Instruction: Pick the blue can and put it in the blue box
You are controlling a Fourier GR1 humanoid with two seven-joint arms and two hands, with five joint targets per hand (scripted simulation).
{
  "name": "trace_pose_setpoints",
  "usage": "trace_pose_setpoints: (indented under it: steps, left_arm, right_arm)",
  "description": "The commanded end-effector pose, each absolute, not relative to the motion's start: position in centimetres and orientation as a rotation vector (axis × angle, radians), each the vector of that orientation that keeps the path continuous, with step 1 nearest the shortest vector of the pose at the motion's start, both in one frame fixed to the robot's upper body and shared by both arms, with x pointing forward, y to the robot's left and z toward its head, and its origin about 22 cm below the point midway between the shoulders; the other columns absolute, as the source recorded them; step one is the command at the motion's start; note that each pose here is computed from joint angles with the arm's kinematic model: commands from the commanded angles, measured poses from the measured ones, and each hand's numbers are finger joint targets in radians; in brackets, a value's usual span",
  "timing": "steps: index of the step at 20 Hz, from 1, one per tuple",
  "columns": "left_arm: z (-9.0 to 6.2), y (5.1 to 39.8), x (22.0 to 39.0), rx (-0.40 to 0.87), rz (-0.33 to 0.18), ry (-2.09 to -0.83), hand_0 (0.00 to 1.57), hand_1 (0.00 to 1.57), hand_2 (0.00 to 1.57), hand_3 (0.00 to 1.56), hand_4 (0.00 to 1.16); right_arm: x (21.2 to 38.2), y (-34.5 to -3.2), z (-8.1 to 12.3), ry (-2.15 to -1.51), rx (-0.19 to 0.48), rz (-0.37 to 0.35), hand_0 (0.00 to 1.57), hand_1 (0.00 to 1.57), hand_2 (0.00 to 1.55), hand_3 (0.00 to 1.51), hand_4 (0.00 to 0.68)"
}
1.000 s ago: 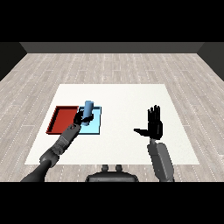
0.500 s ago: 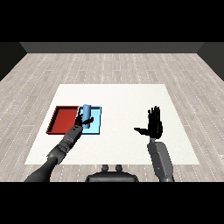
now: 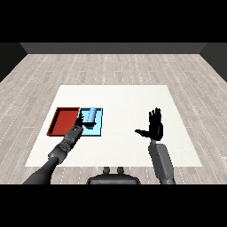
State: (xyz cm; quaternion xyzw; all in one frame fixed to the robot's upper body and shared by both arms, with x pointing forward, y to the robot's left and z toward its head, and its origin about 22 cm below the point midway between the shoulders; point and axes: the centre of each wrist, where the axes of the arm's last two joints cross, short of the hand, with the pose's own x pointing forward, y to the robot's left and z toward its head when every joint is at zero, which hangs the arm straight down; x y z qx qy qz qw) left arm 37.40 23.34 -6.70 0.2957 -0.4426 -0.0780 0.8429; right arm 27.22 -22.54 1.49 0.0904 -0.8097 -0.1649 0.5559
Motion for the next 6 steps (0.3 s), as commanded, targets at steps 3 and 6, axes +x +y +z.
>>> trace_pose_setpoints:
  steps: [3,6]
  left_arm:
    - [-5.0,22.5,38.6,0.596,-0.046,-1.177,0.00,0.00,0.00,0.00,0.00]
    - [-3.7,23.7,39.3,0.562,-0.046,-1.313,0.00,0.00,0.00,0.00,0.00]
  right_arm:
    - [27.8,-21.1,1.1,-1.902,0.240,-0.402,0.00,0.00,0.00,0.00,0.000]
    - [27.8,-21.5,2.5,-1.933,0.239,-0.303,0.00,0.00,0.00,0.00,0.000]
